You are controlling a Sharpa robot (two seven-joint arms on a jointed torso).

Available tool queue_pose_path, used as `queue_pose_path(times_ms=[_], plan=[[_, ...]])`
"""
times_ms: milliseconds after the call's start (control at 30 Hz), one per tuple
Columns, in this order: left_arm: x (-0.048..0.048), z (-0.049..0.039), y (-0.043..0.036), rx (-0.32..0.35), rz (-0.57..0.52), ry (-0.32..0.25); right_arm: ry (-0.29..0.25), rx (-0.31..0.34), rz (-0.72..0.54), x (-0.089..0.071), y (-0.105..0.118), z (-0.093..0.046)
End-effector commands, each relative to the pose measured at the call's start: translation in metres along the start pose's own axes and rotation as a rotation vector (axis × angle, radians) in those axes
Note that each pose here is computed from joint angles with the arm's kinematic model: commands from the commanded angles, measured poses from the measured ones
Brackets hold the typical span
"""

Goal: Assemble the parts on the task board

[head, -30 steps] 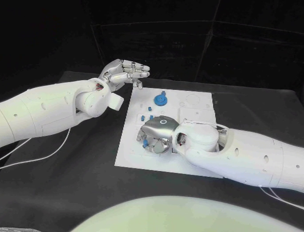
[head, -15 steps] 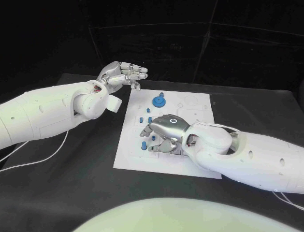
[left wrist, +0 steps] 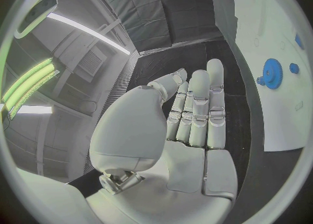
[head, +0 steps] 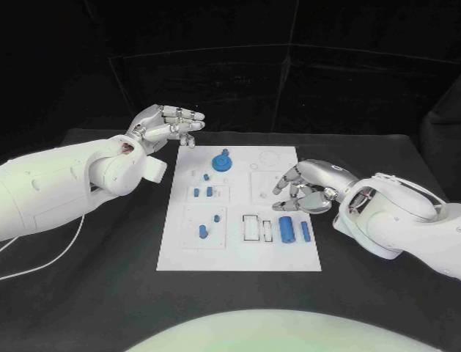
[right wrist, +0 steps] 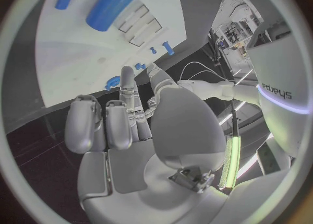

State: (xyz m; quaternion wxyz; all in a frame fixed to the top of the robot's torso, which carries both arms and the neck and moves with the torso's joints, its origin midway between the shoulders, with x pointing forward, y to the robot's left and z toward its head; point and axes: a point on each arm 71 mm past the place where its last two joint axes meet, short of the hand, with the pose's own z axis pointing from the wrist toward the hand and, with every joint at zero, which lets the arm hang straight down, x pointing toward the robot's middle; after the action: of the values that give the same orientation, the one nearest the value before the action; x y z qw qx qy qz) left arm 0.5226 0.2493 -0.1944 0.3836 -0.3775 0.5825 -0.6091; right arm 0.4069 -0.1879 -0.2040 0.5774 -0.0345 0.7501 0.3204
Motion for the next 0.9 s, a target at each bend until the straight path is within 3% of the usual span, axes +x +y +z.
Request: queue_pose_path(times_ms=[33,333,900], plan=[[0.0021,0.0006,-0.0015,0.009,-0.009,0.012,0.038,0.161,0.087,-0.001,-0.012,-0.009],[0.0032,0.0004,-0.0013,0.009,-0.011,0.016,0.114,0.309,0.024,0.010,-0.022,-0.021],[0.0017,-0.0017,-0.0016,0.010,-0.012,0.016,0.191,0.381,-0.030,0.040,-0.020,-0.013]])
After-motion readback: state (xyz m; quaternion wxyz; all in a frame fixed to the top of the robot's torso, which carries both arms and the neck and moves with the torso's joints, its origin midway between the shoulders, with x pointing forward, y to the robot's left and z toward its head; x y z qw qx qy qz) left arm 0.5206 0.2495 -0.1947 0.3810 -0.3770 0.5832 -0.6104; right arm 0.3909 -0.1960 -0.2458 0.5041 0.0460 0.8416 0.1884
